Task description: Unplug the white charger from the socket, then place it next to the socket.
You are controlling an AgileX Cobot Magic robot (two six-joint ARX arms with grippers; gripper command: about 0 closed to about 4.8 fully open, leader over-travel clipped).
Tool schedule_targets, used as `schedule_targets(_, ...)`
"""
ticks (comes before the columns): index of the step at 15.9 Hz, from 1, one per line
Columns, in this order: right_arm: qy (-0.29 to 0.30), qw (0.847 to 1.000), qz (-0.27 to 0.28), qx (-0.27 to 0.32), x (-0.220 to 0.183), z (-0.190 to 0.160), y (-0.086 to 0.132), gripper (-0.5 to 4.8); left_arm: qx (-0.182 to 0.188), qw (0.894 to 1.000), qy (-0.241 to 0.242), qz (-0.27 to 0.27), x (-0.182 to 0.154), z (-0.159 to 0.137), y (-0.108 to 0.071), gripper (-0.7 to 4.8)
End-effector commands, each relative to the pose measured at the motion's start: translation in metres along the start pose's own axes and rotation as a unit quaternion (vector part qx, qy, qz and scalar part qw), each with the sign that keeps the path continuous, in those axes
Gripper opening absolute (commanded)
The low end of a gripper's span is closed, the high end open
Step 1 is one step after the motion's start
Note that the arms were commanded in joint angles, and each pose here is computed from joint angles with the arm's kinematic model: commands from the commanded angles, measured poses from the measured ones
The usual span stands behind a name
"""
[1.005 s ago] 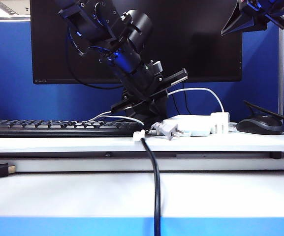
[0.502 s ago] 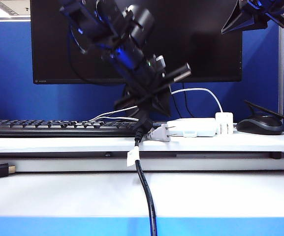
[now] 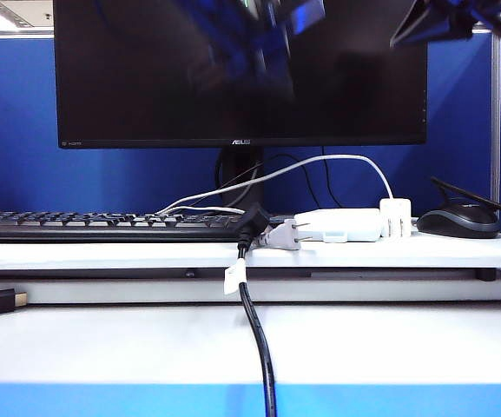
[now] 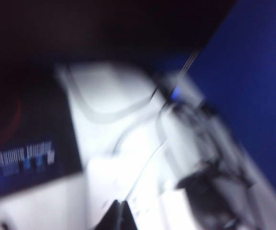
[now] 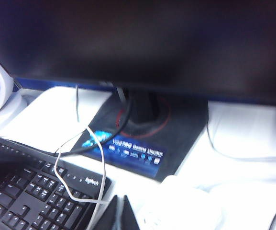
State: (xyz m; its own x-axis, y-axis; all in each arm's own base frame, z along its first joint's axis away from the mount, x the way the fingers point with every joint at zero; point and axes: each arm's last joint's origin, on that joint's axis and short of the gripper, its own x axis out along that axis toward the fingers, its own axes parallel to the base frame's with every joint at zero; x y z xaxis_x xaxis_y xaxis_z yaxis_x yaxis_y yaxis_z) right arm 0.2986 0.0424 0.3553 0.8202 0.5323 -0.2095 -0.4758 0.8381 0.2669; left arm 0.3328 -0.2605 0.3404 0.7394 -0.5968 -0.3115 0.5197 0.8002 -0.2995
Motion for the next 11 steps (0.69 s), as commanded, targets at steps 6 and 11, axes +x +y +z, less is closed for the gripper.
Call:
schedule_targets(6, -0.021, 0.997, 0.063, -0.039, -0.049, 0.018, 0.031, -0.08, 0.014, 1.000, 0.024, 0.003, -0.129, 0.044, -0.017, -0.05)
schedule_targets(11, 0.004, 0.998, 0.056, -0.025, -0.059, 0.014, 0.036, -0.08, 0.038, 0.960, 0.277, 0.001, -0.097, -0.039, 0.006, -0.05)
